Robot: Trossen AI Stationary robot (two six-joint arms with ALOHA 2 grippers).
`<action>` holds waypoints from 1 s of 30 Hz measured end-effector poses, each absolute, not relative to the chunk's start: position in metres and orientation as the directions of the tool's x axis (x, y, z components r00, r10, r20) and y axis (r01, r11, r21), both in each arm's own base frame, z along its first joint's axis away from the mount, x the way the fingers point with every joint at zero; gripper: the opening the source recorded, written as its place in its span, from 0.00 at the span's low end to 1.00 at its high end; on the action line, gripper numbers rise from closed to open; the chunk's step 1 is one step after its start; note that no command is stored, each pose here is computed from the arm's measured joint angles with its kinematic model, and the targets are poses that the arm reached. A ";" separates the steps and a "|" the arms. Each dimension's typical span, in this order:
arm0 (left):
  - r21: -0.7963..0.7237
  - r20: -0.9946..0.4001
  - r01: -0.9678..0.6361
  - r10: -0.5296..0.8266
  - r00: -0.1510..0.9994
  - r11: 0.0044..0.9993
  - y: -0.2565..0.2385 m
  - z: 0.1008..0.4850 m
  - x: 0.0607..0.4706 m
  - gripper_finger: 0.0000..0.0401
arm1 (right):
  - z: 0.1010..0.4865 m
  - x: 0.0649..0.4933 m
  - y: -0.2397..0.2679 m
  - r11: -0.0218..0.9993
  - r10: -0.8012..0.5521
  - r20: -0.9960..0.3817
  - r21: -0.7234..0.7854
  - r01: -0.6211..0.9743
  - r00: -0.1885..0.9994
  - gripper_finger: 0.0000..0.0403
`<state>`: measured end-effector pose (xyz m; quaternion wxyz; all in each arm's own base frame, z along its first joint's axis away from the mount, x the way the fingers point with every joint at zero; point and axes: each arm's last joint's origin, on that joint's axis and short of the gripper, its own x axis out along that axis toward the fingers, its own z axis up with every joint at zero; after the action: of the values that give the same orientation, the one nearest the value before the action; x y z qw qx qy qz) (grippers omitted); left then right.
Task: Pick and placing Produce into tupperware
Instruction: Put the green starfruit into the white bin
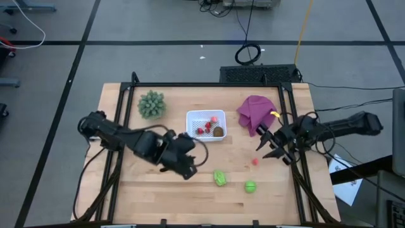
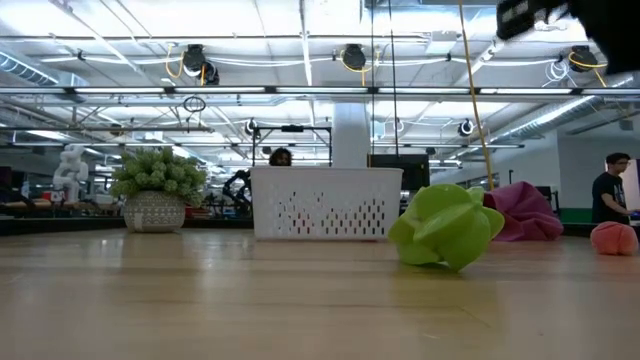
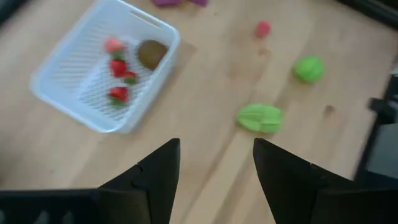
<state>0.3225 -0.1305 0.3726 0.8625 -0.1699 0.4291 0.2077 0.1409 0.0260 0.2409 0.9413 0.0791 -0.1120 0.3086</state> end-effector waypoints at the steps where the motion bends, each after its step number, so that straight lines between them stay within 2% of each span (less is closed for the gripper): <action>1: -0.090 -0.809 -0.512 0.237 0.538 0.854 -0.134 0.372 0.319 0.52 | 0.250 0.146 0.030 0.789 0.581 0.262 0.054 -0.612 0.771 0.37; 4: -0.032 -0.816 -0.538 0.289 0.500 0.842 -0.139 0.371 0.308 0.52 | 0.272 0.165 0.041 0.775 0.617 0.210 0.007 -0.632 0.758 0.37; 6: 0.019 -0.826 -0.552 0.324 0.461 0.833 -0.141 0.369 0.301 0.52 | 0.284 0.181 0.047 0.795 0.601 0.124 0.011 -0.607 0.789 0.37; 10: 0.091 -0.843 -0.578 0.372 0.389 0.811 -0.142 0.363 0.290 0.52 | 0.296 0.213 0.058 0.877 0.477 -0.137 0.021 -0.479 0.868 0.37; 14: 0.150 -0.855 -0.597 0.407 0.322 0.788 -0.143 0.347 0.280 0.52 | 0.301 0.238 0.067 0.923 0.373 -0.323 0.030 -0.384 0.870 0.37; 20: 0.153 -0.879 -0.688 0.416 0.233 0.709 -0.139 0.321 0.251 0.52 | 0.298 0.260 0.078 0.935 0.355 -0.519 0.194 -0.297 0.777 0.37; 24: 0.130 -0.879 -0.740 0.421 0.222 0.660 -0.135 0.306 0.232 0.52 | 0.288 0.266 0.080 0.942 0.329 -0.649 0.272 -0.194 0.686 0.37; 30: 0.173 -0.889 -0.750 0.429 0.161 0.638 -0.130 0.281 0.221 0.52 | 0.266 0.274 0.077 0.954 0.269 -0.747 0.293 -0.062 0.608 0.35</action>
<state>0.2205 -0.1296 0.2812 0.7455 -0.1564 0.5132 0.3955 0.2743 0.0772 0.2661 0.8886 0.1193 0.4331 0.0931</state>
